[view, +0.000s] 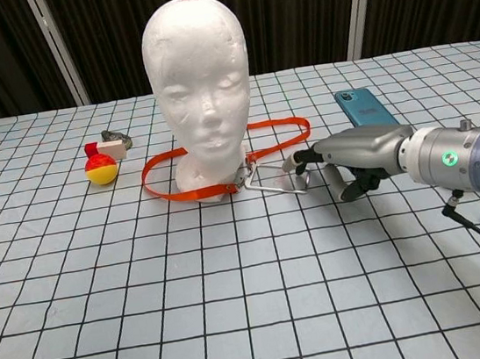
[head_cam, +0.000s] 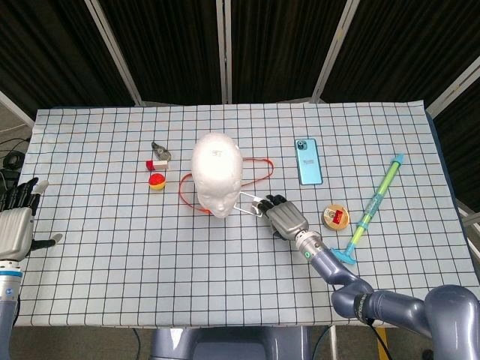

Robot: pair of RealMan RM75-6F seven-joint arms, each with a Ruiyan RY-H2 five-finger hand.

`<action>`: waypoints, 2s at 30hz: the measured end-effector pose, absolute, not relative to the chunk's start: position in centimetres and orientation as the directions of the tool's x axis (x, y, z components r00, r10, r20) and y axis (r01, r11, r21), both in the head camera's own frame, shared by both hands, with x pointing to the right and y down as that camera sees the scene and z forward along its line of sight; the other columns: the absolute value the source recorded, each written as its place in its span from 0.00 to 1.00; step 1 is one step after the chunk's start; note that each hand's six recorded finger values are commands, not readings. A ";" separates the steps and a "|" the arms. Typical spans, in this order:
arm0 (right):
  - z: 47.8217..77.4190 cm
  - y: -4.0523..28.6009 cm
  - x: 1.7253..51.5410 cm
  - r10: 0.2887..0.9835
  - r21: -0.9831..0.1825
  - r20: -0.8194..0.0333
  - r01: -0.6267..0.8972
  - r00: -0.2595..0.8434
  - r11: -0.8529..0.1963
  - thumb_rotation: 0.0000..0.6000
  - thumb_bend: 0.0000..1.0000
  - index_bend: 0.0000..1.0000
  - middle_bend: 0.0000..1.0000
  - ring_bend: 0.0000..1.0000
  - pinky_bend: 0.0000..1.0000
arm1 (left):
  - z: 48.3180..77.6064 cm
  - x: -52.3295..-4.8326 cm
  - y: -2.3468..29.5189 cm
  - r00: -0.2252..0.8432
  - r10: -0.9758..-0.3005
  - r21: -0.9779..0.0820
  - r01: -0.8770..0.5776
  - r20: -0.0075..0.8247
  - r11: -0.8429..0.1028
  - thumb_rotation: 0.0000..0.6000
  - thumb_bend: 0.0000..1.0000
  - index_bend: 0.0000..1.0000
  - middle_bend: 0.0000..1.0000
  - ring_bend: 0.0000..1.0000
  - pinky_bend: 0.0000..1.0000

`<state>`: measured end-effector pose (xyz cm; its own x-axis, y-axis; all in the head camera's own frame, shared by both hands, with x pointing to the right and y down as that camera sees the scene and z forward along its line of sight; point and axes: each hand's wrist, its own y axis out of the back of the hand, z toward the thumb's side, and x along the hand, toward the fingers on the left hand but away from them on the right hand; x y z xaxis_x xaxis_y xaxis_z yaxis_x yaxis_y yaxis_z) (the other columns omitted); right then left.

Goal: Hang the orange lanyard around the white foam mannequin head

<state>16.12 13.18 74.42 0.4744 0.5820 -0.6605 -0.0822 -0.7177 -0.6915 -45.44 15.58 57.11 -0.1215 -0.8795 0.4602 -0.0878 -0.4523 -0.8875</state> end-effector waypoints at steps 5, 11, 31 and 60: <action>74.6 13.8 16.2 0.557 -0.674 -0.678 -0.103 0.480 -0.732 1.00 1.00 0.19 0.21 0.15 0.20 | 57.2 -45.4 15.6 -0.117 -0.880 -0.887 -0.089 0.461 -0.453 1.00 0.01 0.00 0.00 0.00 0.00; 74.0 14.4 16.5 0.532 -0.656 -0.688 -0.109 0.494 -0.747 1.00 1.00 0.26 0.29 0.25 0.29 | 57.3 -45.3 15.6 -0.116 -0.878 -0.885 -0.092 0.465 -0.457 1.00 0.01 0.00 0.00 0.00 0.00; 69.8 19.3 17.9 0.339 -0.516 -0.734 -0.159 0.589 -0.842 1.00 1.00 0.34 0.37 0.33 0.36 | 57.7 -44.8 15.9 -0.106 -0.872 -0.878 -0.086 0.478 -0.471 1.00 0.01 0.00 0.00 0.00 0.00; 59.9 20.1 21.7 0.463 -0.727 -0.534 -0.105 0.707 -0.678 1.00 0.52 0.30 0.21 0.16 0.15 | 57.0 -44.8 16.6 -0.092 -0.880 -0.884 -0.088 0.466 -0.459 1.00 0.01 0.00 0.00 0.00 0.00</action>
